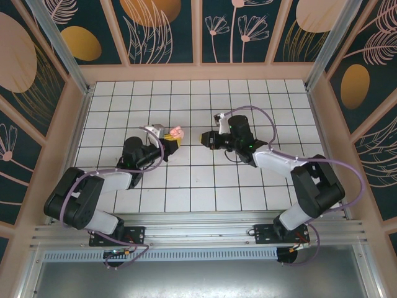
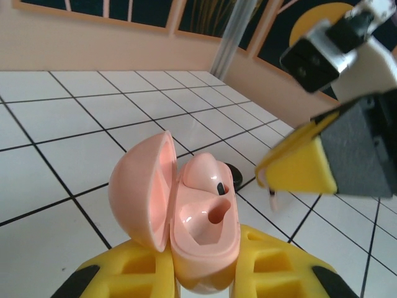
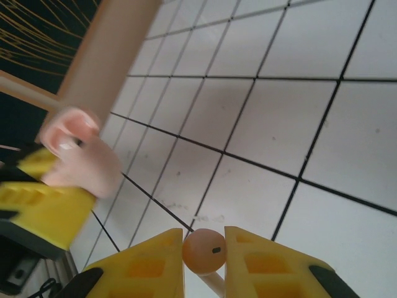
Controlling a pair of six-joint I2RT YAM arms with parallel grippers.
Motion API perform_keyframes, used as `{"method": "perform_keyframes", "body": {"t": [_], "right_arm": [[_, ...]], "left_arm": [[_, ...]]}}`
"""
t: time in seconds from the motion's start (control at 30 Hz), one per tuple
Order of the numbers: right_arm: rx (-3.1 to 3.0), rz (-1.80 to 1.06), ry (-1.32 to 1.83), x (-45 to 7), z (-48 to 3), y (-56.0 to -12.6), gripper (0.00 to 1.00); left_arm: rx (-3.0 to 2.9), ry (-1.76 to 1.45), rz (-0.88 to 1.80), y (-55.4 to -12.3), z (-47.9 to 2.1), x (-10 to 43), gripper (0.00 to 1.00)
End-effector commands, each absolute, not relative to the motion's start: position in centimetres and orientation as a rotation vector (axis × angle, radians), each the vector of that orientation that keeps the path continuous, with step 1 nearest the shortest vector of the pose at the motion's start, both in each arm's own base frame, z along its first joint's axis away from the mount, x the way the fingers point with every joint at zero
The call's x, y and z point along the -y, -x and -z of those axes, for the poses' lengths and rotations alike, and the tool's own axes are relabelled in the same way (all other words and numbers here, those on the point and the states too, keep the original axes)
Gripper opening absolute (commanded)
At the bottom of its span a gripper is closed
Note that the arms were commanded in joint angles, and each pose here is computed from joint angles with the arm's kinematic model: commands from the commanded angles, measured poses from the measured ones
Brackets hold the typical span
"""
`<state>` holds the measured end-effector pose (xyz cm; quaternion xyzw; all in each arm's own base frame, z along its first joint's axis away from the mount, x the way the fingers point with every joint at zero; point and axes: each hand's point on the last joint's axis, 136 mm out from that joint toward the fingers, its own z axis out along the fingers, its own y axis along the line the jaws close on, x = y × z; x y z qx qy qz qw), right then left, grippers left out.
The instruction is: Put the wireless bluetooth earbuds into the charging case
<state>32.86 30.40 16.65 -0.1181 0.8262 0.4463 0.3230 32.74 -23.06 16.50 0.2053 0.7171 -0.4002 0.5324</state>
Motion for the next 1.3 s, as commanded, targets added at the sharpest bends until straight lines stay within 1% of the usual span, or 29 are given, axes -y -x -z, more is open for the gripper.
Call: {"method": "perform_keyframes", "body": {"t": [0.0, 0.2, 0.4, 0.67, 0.87, 1.1, 1.27], "right_arm": [[-2.010, -1.218, 0.346, -30.3, -20.9, -32.8, 0.19], [-1.866, -1.259, 0.407, -30.8, -24.5, -32.2, 0.19], [-1.783, -1.281, 0.463, -32.1, -26.7, -31.3, 0.19], [-1.753, -1.303, 0.499, -33.6, -27.0, -30.5, 0.19], [-1.769, -1.299, 0.525, -34.9, -26.2, -30.5, 0.19], [-1.790, -1.266, 0.521, -35.3, -25.3, -30.8, 0.19], [-1.841, -1.176, 0.507, -34.9, -23.9, -31.1, 0.19]], "left_arm": [[-1.612, -0.587, 0.970, -31.8, -17.7, 24.2, 0.05], [-1.582, -0.633, 0.999, -31.2, -18.3, 25.8, 0.05], [-1.563, -0.642, 1.031, -31.4, -18.9, 27.3, 0.05], [-1.537, -0.645, 1.036, -31.6, -19.8, 28.1, 0.05], [-1.523, -0.645, 1.037, -31.5, -20.5, 28.2, 0.05], [-1.510, -0.633, 1.032, -31.6, -21.2, 28.2, 0.05], [-1.490, -0.634, 1.031, -31.5, -22.0, 28.1, 0.05]]}}
